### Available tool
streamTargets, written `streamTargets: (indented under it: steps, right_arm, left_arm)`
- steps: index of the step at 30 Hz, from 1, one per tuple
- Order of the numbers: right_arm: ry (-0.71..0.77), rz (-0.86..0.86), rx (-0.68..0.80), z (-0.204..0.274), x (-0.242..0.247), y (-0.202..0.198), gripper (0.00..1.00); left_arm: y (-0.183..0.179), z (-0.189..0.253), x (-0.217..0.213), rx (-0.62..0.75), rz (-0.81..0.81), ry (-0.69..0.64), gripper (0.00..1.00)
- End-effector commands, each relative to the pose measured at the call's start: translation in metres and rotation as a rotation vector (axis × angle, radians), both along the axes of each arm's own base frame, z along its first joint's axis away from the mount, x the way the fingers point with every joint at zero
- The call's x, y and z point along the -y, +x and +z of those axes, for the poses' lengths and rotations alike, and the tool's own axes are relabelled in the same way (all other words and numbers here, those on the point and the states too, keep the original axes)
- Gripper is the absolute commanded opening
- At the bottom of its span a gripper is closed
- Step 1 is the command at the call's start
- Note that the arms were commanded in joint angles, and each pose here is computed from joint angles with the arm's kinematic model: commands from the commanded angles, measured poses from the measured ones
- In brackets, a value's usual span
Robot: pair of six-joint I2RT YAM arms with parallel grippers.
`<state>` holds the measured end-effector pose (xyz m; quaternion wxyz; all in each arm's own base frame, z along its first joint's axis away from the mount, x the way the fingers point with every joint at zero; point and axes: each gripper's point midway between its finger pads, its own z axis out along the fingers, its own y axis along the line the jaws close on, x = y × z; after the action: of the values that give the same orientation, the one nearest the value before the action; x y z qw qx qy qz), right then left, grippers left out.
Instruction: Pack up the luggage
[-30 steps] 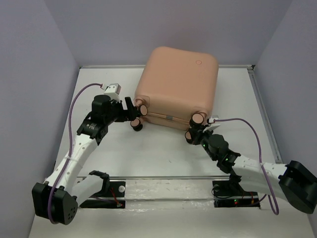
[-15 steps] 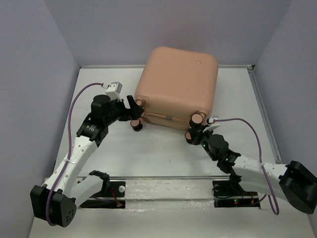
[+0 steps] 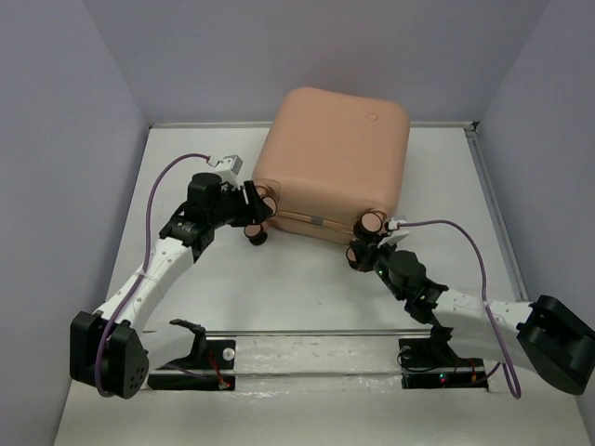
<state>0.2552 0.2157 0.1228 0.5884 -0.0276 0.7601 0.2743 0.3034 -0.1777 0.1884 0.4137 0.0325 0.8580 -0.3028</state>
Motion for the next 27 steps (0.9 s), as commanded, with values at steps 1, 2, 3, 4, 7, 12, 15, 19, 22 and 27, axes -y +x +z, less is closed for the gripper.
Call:
streamTargets:
  steps: [1, 2, 3, 4, 7, 12, 15, 19, 22, 27]
  right_arm:
    - [0.111, 0.104, 0.074, 0.042, -0.034, -0.003, 0.07]
    - [0.107, 0.115, 0.074, 0.043, -0.038, -0.004, 0.07]
    - [0.103, 0.114, 0.074, 0.043, -0.039, -0.003, 0.07]
    - [0.108, 0.122, 0.082, 0.047, -0.044, -0.004, 0.07]
    - [0.090, 0.152, 0.075, 0.043, -0.059, -0.009, 0.07]
    - [0.104, 0.247, 0.134, 0.080, -0.132, -0.013, 0.07]
    - [0.054, 0.366, 0.147, 0.074, -0.192, -0.026, 0.07]
    - [0.117, 0.470, 0.151, 0.083, -0.256, -0.027, 0.07]
    - [0.173, 0.519, 0.156, 0.086, -0.288, -0.025, 0.07]
    - [0.256, 0.579, 0.133, 0.083, -0.309, -0.031, 0.07]
  left_arm:
    - [0.008, 0.030, 0.014, 0.078, -0.053, -0.049, 0.37]
    - [0.008, 0.032, 0.016, 0.081, -0.058, -0.053, 0.14]
    - [0.009, 0.034, 0.016, 0.084, -0.061, -0.055, 0.06]
    - [0.010, 0.037, 0.019, 0.087, -0.066, -0.066, 0.06]
    - [0.002, 0.045, 0.034, 0.093, -0.122, -0.109, 0.06]
    - [-0.026, 0.072, 0.090, 0.123, -0.246, -0.197, 0.06]
    - [-0.044, 0.092, 0.103, 0.130, -0.303, -0.288, 0.06]
    - [-0.062, 0.113, 0.096, 0.169, -0.321, -0.335, 0.06]
    - [-0.076, 0.118, 0.084, 0.182, -0.307, -0.340, 0.06]
    - [-0.096, 0.111, 0.069, 0.174, -0.277, -0.379, 0.06]
